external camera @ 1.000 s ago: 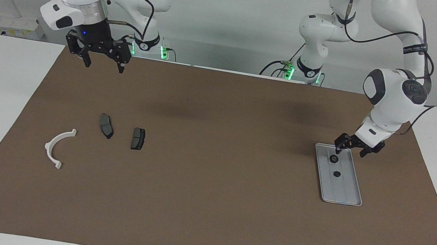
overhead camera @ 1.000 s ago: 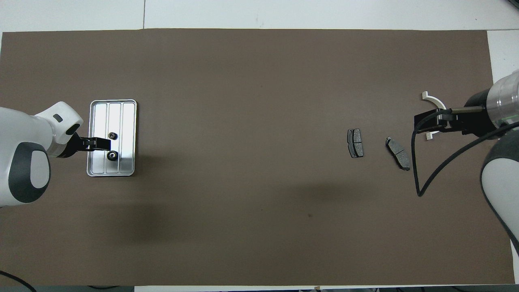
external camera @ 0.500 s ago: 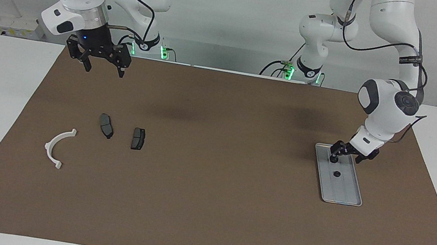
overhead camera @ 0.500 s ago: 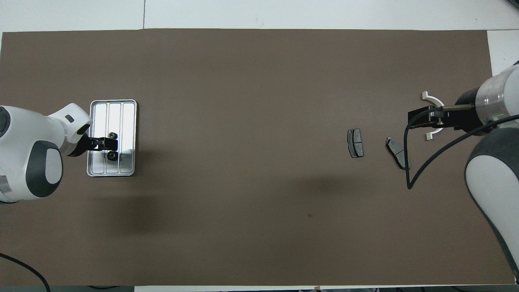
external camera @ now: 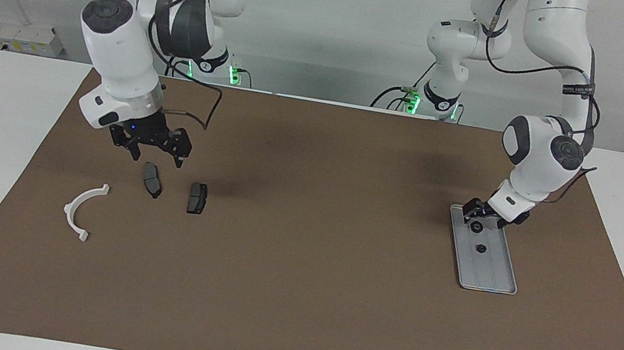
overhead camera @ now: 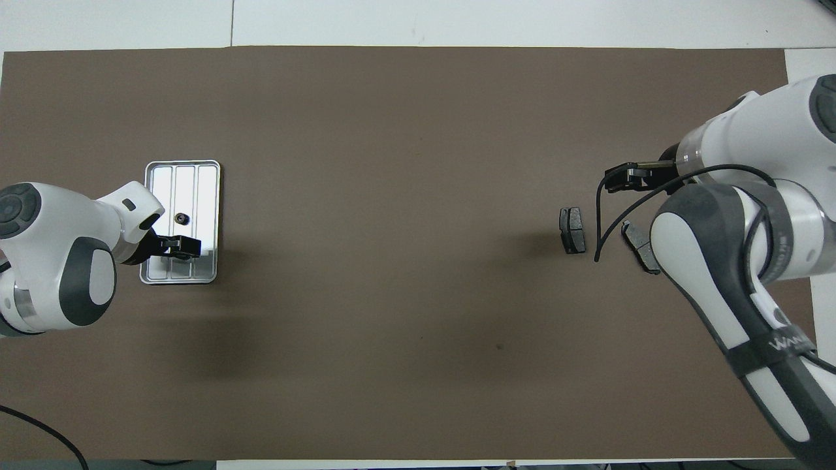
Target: Place bearing gear from tray to pile
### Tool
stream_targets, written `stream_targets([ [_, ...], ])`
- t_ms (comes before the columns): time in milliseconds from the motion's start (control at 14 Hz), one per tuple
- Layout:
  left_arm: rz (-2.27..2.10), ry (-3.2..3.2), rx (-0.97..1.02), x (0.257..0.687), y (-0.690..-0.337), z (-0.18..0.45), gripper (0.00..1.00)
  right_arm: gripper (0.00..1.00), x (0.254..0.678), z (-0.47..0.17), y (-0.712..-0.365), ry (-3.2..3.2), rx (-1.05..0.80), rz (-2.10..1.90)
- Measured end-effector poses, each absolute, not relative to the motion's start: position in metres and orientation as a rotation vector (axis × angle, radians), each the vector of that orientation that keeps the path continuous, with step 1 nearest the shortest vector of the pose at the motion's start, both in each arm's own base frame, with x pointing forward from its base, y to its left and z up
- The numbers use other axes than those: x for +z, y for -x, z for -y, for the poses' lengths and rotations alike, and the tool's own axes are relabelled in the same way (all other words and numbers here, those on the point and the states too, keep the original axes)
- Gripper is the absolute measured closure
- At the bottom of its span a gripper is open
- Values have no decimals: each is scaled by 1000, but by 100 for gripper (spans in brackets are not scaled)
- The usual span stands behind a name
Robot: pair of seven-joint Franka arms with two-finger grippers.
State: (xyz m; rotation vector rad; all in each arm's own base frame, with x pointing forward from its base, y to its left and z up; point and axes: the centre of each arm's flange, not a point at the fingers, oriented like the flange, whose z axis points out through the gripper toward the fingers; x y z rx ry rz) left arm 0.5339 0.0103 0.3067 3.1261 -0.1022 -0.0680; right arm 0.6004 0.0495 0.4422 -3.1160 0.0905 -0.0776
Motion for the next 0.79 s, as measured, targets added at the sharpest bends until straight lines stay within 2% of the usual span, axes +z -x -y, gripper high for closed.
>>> stream_targets([
  [71, 102, -3126, -70, 306, -533, -10, 0, 0, 426, -49, -607, 3112, -83, -92],
  [214, 102, -3126, -72, 305, -532, -10, 10, 0, 400, -50, -617, 3106, -91, -95],
  [429, 108, -3127, -46, 305, -533, -8, 10, 0, 383, -48, -624, 3102, -103, -102],
  [786, 124, -3128, -16, 304, -534, -3, 10, 0, 386, -50, -626, 3100, -114, -97],
])
